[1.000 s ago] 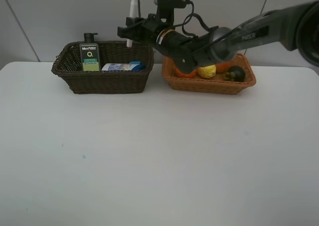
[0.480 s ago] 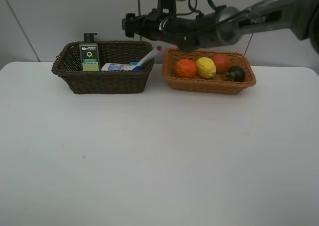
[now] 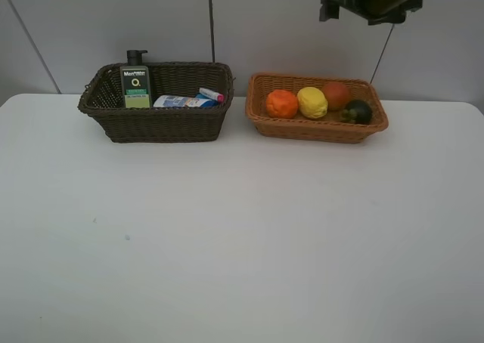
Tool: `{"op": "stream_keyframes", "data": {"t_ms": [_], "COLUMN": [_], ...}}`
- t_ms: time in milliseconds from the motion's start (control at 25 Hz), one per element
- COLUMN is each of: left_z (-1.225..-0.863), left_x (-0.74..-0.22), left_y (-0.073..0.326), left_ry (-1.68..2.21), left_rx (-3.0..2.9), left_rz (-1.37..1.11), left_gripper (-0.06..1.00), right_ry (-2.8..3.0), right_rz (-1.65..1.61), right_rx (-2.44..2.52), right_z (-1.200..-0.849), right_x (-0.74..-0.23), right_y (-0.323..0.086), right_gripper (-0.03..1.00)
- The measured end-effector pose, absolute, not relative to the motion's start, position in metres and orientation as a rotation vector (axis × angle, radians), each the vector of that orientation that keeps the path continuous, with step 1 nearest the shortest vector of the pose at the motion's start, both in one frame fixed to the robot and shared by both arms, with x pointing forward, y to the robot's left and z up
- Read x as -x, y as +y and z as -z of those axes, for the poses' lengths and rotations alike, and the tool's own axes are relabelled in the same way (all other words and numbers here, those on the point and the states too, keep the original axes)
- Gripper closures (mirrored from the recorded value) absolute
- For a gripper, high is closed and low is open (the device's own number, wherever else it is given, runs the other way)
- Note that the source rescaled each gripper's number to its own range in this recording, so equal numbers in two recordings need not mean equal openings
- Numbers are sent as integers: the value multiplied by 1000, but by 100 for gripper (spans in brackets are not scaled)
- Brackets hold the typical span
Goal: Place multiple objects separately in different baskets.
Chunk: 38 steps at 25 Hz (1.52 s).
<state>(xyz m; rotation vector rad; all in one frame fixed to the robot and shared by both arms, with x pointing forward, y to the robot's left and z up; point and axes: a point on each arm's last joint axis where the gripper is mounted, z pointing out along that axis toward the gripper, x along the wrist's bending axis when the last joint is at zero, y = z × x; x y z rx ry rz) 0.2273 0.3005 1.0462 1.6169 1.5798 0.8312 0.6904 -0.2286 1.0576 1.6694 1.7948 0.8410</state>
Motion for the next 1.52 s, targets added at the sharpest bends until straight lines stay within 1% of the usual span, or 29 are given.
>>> {"op": "stream_keyframes", "data": {"t_ms": [160, 280, 440, 600, 840, 1080, 1280, 1520], "left_z": [-1046, -1046, -1046, -1046, -1046, -1046, -1046, -1046], "left_x": [-227, -227, -227, -227, -227, -227, -227, -227], "left_y": [301, 301, 301, 301, 301, 301, 301, 301], "left_ry": [1580, 1580, 1580, 1580, 1580, 1580, 1580, 1580], "left_rx": [-1617, -1617, -1617, -1617, -1617, -1617, -1617, -1617], "left_rz": [-831, -831, -832, -832, -832, -832, -832, -832], "left_gripper": [-6, -6, -6, -6, -6, -6, -6, -6], "right_ry": [1805, 1825, 1842, 1838, 1786, 1653, 1532, 1438], "right_rz": [-676, -613, -567, -541, -627, -798, -931, -1018], "right_rx": [-1790, -1831, -1888, -1946, -1926, -1842, -1723, -1641], "right_z": [-1062, -1067, -1067, -1064, -1067, -1074, -1083, -1082], "right_x": [-678, -658, -608, -543, -445, -363, -307, -255], "right_y": [-269, -280, -284, -288, -292, -296, -300, -303], "right_gripper": [-3, -3, -3, -3, -3, -3, -3, -3]}}
